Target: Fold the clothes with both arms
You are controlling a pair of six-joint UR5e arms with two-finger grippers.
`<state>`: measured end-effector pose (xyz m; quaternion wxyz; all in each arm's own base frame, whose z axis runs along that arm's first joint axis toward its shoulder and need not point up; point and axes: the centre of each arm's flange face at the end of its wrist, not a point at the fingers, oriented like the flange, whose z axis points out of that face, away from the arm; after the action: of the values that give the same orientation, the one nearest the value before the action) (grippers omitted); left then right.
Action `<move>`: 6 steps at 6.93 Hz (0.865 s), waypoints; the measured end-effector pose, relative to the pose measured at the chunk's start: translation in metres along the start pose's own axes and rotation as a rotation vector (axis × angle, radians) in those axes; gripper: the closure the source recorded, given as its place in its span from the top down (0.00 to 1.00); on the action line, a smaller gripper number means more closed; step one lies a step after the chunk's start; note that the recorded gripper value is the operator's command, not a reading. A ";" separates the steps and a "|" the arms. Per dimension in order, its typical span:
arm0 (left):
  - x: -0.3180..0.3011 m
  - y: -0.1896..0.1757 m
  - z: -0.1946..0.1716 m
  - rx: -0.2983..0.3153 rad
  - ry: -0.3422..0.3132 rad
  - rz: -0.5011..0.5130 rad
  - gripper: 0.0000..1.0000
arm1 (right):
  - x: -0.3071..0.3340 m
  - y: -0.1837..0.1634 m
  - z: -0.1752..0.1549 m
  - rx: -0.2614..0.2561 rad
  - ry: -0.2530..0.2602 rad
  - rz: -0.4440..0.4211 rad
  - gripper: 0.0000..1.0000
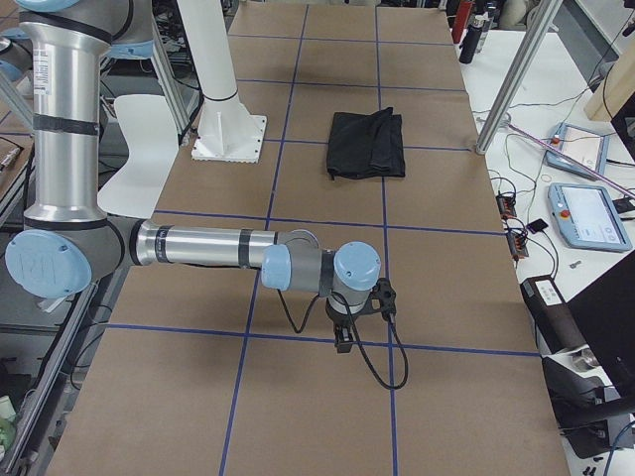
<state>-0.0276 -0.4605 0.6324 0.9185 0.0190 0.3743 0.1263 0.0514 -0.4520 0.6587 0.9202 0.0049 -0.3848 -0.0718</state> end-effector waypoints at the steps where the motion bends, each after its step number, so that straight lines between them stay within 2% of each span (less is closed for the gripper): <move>1: 0.000 -0.001 -0.001 0.002 -0.001 0.000 0.99 | -0.011 -0.002 -0.011 0.026 0.004 0.047 1.00; 3: 0.000 -0.001 -0.002 0.004 -0.002 -0.001 0.99 | -0.028 -0.006 -0.028 0.062 -0.007 0.097 1.00; 6: -0.003 0.000 -0.005 0.011 -0.002 -0.029 0.99 | -0.030 -0.005 -0.028 0.062 -0.025 0.117 1.00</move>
<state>-0.0331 -0.4618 0.6304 0.9204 0.0189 0.3746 0.1109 0.0500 -0.4547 0.6173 0.9173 0.0099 -0.3980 -0.0057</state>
